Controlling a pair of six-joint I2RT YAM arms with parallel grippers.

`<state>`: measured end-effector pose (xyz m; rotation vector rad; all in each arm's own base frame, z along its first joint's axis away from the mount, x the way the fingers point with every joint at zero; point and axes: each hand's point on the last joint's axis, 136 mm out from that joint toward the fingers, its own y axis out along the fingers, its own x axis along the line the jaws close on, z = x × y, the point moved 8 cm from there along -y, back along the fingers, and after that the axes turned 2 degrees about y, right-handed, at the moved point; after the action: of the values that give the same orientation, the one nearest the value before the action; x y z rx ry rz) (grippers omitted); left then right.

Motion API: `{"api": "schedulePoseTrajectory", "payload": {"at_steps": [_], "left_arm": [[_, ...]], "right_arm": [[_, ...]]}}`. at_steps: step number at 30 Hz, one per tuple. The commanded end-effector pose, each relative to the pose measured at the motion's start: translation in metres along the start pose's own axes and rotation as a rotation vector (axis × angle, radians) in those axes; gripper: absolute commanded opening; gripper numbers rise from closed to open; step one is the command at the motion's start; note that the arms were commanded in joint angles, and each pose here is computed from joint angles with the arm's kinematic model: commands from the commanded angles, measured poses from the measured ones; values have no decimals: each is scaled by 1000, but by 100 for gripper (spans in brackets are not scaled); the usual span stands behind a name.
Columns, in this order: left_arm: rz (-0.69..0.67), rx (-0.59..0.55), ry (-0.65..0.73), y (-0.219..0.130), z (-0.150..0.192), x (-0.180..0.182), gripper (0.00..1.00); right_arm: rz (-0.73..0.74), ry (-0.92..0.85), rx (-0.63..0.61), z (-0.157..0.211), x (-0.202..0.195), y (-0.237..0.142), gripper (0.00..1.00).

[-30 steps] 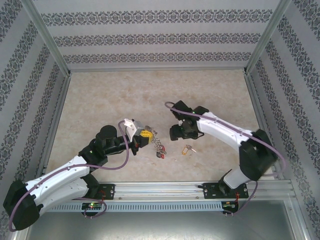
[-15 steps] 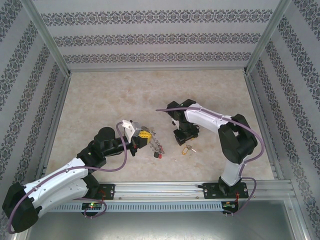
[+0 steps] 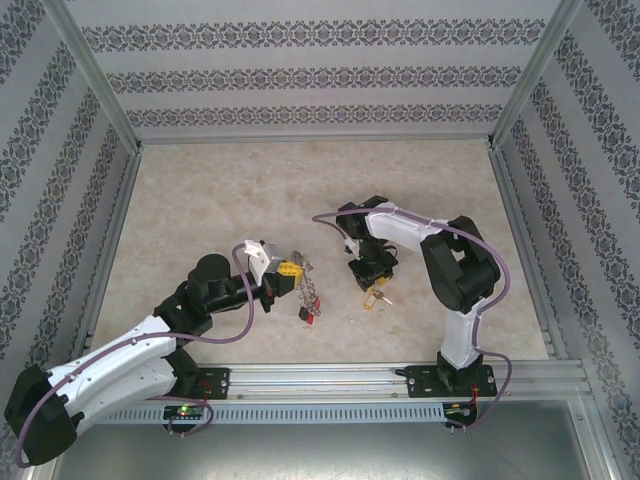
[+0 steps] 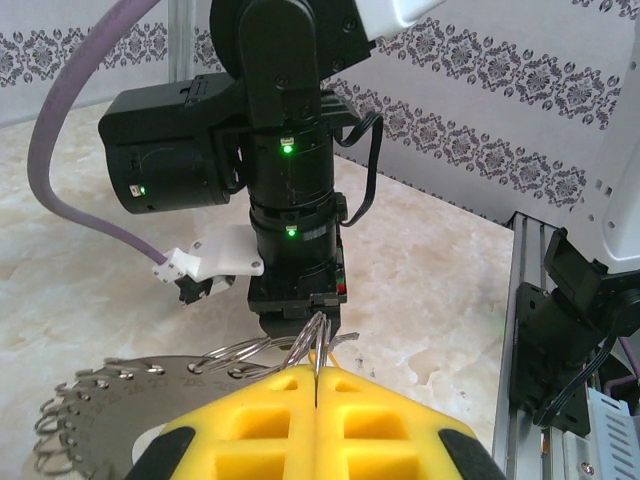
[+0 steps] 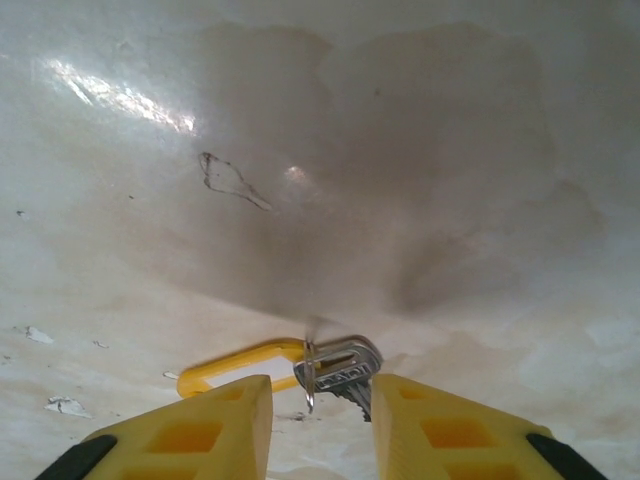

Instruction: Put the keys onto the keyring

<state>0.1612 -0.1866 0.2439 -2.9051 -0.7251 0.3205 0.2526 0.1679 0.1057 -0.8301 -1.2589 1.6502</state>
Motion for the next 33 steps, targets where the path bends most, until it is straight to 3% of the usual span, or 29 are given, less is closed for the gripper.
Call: {"api": "schedulePoseTrajectory", "payload": {"at_steps": [1,9,33], "left_arm": [[7,-63,31,-4,-13,-1,0],[-4,-60,30,-5,-12,0,0],[-10,-64,35,-6,-13,0,0]], "right_arm": [[-18,-14,22,-2,2,3,30],[-22,-14,44,-2,0,11,22],[-47,-6,56,2,-2,17,21]]}}
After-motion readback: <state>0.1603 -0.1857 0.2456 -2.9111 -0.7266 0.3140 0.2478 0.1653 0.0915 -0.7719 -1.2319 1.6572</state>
